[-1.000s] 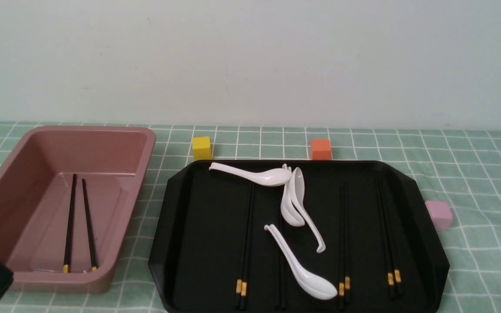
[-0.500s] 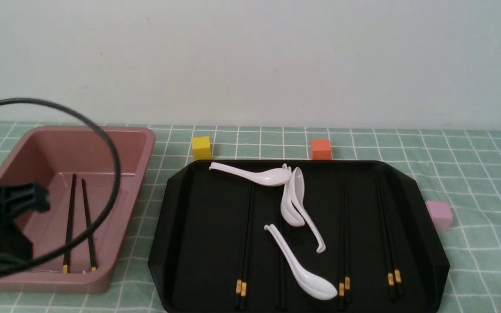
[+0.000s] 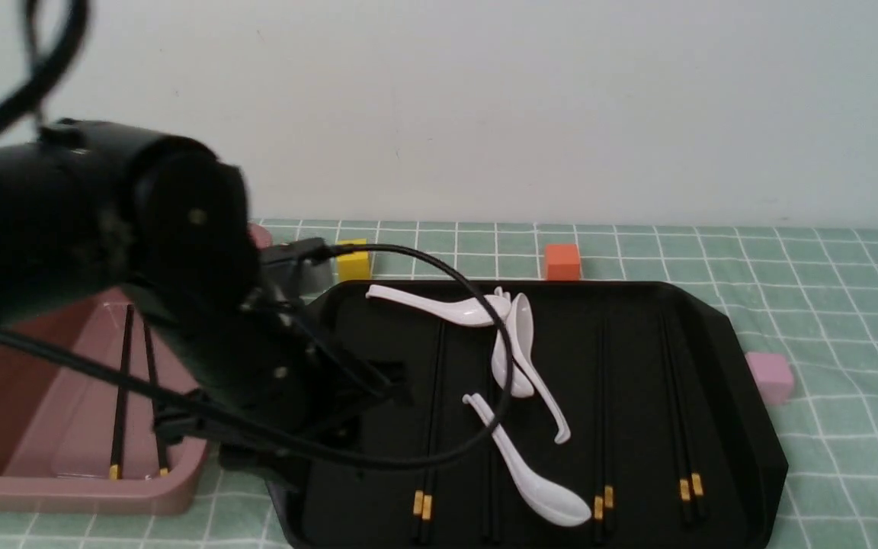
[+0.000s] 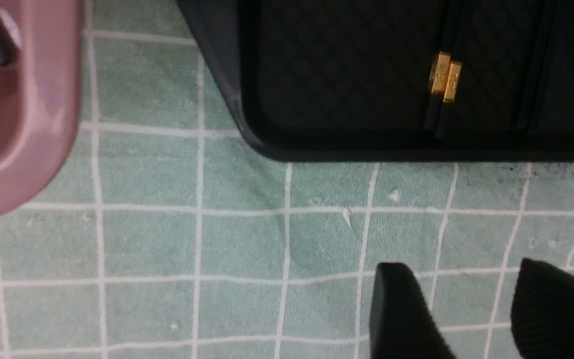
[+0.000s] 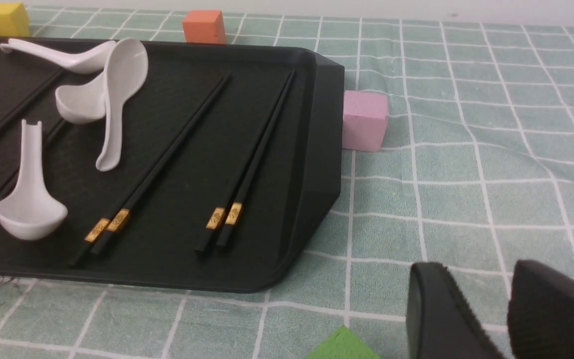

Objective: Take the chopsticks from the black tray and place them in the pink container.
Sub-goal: 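Reach over to the black tray and grasp a pair of chopsticks with the left gripper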

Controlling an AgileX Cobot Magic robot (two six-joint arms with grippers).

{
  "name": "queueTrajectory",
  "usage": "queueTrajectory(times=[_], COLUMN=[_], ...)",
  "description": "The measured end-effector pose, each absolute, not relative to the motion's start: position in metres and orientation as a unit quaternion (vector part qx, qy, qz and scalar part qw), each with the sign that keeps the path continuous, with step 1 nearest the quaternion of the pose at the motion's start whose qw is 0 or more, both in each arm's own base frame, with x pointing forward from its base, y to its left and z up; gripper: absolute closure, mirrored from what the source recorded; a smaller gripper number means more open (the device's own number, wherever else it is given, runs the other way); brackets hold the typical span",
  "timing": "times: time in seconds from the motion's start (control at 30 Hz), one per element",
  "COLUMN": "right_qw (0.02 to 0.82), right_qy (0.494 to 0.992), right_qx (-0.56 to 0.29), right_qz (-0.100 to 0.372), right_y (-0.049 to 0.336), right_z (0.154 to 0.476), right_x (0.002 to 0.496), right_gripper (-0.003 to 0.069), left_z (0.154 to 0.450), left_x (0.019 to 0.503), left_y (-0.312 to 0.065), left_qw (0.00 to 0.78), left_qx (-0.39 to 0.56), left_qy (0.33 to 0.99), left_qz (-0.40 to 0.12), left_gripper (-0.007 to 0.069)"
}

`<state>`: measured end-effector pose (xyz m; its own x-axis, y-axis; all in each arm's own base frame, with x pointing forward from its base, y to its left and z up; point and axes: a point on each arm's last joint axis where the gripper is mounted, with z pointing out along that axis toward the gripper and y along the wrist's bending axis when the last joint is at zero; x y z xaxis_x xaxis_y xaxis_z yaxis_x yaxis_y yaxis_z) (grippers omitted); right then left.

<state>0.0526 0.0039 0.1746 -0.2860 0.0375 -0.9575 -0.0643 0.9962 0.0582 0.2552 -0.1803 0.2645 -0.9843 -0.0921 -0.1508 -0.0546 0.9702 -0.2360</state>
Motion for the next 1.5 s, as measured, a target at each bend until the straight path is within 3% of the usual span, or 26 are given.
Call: queueTrajectory(times=[0.13, 0.37, 0.63, 0.97, 1.13, 1.23, 1.27, 1.37, 1.5], right_qw=[0.597, 0.597, 0.597, 0.597, 0.597, 0.597, 0.597, 0.597, 0.597], right_qy=[0.801, 0.801, 0.801, 0.801, 0.801, 0.801, 0.801, 0.801, 0.801], right_qx=[-0.008, -0.008, -0.008, -0.008, -0.008, -0.008, -0.008, -0.008, -0.008], right_qz=[0.043, 0.043, 0.043, 0.043, 0.043, 0.043, 0.043, 0.043, 0.043], right_y=[0.004, 0.004, 0.004, 0.004, 0.004, 0.004, 0.004, 0.004, 0.004], right_z=[0.175, 0.175, 0.175, 0.175, 0.175, 0.175, 0.175, 0.175, 0.175], right_x=[0.053, 0.053, 0.053, 0.053, 0.053, 0.053, 0.053, 0.053, 0.053], right_gripper=[0.0419, 0.0419, 0.0419, 0.0419, 0.0419, 0.0419, 0.0419, 0.0419, 0.0419], left_z=[0.253, 0.220, 0.181, 0.154, 0.151, 0.151, 0.151, 0.150, 0.154], left_x=[0.271, 0.303, 0.322, 0.330, 0.333, 0.333, 0.332, 0.331, 0.330], left_y=[-0.209, -0.248, -0.254, -0.259, -0.260, -0.262, -0.262, -0.261, -0.257], left_qw=[0.082, 0.070, 0.076, 0.084, 0.086, 0.085, 0.084, 0.078, 0.076], left_qx=[-0.016, 0.004, 0.027, 0.036, 0.040, 0.041, 0.041, 0.044, 0.048], left_qy=[0.991, 0.994, 0.996, 0.995, 0.995, 0.995, 0.995, 0.996, 0.996], left_qz=[-0.103, -0.085, -0.037, -0.028, -0.024, -0.025, -0.024, -0.013, 0.003], left_gripper=[0.0207, 0.0194, 0.0194, 0.0202, 0.0272, 0.0351, 0.0416, 0.0515, 0.0512])
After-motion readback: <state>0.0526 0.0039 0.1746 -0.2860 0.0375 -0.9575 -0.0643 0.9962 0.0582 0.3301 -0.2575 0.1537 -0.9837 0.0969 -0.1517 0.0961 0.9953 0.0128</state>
